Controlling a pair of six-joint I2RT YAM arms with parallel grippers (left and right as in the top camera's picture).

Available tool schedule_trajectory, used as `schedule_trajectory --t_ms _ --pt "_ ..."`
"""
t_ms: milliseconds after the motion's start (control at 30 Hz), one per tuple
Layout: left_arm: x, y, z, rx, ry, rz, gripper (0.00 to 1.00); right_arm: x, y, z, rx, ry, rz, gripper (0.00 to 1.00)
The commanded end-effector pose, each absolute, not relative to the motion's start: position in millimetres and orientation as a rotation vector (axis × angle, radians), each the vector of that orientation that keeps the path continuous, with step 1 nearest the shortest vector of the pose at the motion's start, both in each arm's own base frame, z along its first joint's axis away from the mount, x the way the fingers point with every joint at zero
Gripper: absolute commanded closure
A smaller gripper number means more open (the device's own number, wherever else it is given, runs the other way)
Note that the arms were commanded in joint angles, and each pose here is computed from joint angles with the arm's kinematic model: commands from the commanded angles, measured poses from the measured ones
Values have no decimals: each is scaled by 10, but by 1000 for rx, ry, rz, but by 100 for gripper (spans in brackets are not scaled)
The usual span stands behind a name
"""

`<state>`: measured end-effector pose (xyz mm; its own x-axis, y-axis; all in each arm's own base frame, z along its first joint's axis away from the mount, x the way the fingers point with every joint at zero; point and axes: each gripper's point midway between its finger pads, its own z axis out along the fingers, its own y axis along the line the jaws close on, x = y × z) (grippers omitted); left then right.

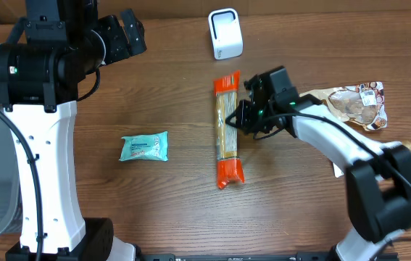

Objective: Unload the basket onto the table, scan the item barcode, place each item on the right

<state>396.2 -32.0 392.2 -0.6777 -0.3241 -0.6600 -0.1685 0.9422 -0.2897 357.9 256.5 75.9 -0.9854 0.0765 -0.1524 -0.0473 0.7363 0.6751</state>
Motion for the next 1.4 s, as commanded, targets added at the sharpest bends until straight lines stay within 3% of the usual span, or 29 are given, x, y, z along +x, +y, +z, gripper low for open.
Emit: schedule_trajectory --t_ms 0,233,433,633,933,1367 --pt "3986 -294 3927 -369 2318 -258 0 3544 2596 538 19 2817 1106 96" --pt "3986 -294 3927 -369 2318 -258 1 3294 2622 101 37 2979 1084 95" --pt "3986 -294 3927 -369 2318 -258 0 3010 2858 -61 -18 3065 1184 71" --pt "3986 -294 3927 -369 2318 -258 0 2904 2905 -64 10 3108 1191 60" --pt "3986 -294 3927 -369 2318 -258 0 2883 2922 -87 37 3124 1159 60" --pt "3986 -294 3927 -369 2318 -258 0 3010 2943 -325 270 3081 752 54"
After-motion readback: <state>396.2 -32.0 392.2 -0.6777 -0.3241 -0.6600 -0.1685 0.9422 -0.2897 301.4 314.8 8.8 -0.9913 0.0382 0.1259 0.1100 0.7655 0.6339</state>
